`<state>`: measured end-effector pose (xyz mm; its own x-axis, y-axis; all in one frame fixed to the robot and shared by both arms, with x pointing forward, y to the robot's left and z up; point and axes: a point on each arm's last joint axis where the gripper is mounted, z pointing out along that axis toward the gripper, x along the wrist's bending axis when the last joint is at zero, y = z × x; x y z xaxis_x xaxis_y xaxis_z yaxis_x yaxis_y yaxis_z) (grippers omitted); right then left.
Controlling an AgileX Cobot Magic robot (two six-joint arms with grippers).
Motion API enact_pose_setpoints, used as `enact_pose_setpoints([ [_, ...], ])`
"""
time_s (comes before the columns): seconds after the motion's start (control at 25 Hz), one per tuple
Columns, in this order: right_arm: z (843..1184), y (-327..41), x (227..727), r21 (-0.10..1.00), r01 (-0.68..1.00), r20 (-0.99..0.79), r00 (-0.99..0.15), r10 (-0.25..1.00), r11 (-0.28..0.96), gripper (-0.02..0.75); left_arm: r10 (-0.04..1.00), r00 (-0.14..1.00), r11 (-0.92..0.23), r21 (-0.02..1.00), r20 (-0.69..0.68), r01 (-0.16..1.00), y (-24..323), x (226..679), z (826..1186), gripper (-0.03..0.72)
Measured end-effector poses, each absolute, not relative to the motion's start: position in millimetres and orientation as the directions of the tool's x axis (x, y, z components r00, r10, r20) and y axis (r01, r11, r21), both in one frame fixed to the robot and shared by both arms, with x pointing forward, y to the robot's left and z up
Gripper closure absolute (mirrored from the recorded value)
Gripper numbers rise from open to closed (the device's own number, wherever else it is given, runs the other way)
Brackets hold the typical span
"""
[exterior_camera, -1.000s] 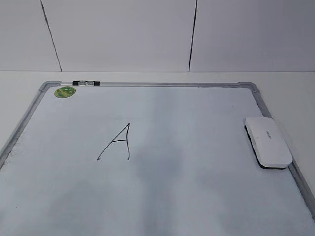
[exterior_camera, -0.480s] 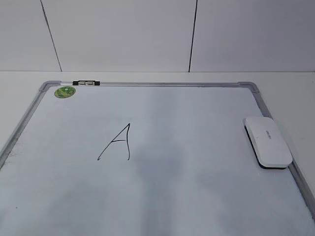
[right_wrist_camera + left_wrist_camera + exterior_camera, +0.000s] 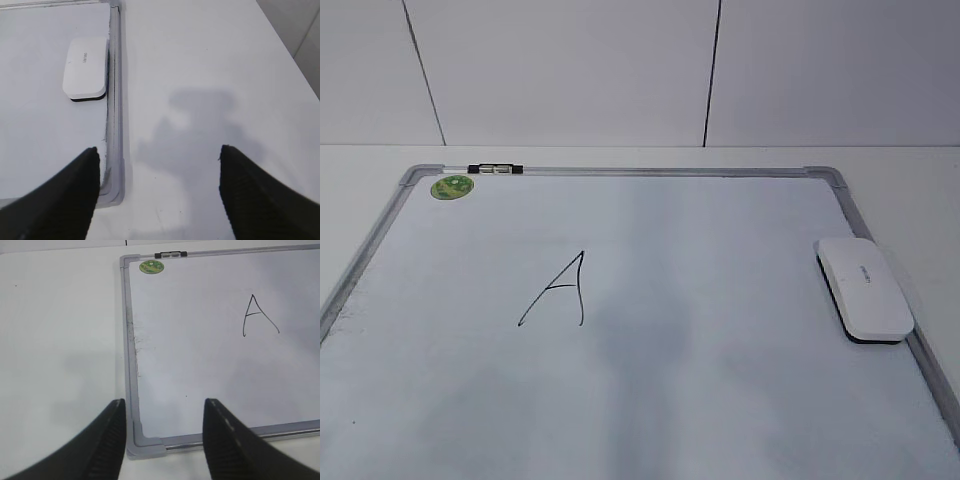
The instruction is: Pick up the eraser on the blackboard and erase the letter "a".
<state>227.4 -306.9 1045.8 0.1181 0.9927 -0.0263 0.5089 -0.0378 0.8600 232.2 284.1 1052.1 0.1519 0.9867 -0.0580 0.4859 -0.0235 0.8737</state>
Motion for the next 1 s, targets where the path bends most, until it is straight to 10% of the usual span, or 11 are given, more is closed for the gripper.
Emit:
enact_pose_setpoints([
  [1.0,1045.8,-306.9,227.4,0.860,0.509,-0.026,0.118,0.993,-0.038,0.146,0.987,0.152,-0.023,0.874,-0.058,0.486,284.1,232.2,1052.1,0.317],
])
